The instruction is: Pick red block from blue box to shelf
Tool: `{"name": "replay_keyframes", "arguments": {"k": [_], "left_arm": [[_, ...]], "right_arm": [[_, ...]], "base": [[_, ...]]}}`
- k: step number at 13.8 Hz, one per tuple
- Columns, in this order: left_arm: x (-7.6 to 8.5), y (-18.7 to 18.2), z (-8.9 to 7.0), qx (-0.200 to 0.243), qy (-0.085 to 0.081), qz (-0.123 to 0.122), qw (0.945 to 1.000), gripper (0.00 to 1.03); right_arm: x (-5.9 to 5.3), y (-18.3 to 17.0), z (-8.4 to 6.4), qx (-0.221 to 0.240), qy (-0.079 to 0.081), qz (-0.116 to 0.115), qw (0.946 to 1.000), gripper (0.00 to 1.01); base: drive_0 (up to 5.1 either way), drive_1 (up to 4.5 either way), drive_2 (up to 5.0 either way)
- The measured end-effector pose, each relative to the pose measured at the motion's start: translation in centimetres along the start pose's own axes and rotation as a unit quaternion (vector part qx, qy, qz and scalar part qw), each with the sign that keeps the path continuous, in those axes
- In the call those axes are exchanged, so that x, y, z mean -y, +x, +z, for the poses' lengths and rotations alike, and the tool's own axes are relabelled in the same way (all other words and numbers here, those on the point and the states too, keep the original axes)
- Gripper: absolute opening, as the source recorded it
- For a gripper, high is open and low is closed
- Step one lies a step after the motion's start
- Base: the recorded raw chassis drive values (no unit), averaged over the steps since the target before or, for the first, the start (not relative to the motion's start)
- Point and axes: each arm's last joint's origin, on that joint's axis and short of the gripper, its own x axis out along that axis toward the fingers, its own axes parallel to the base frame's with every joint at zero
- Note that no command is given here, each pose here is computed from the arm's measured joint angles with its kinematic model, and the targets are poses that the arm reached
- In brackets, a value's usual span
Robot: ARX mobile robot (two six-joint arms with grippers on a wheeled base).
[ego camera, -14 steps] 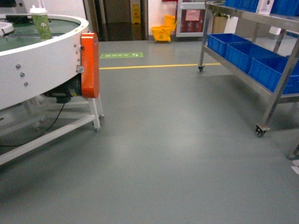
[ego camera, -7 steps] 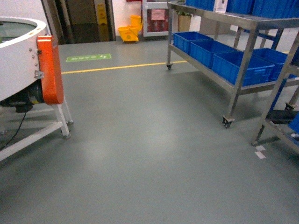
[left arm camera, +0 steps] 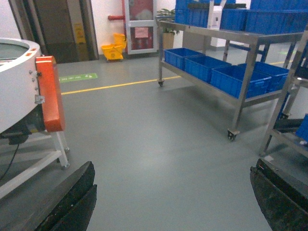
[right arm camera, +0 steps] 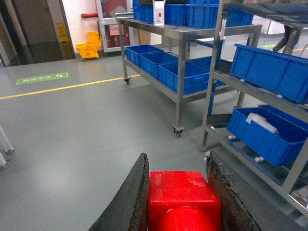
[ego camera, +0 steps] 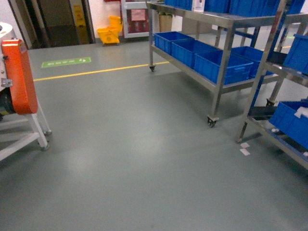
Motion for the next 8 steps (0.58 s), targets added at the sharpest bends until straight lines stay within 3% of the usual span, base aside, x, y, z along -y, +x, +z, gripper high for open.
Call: {"name": "replay_keyframes", "arguments": {"k": [8], "left_arm": [[0.0,0.0,0.0,0.0,0.0,0.0,1.0,0.98]], "right_arm": [[0.0,0.0,0.0,0.0,0.0,0.0,1.0,0.29]], "base": [[-1.5,-1.45,-1.5]]}}
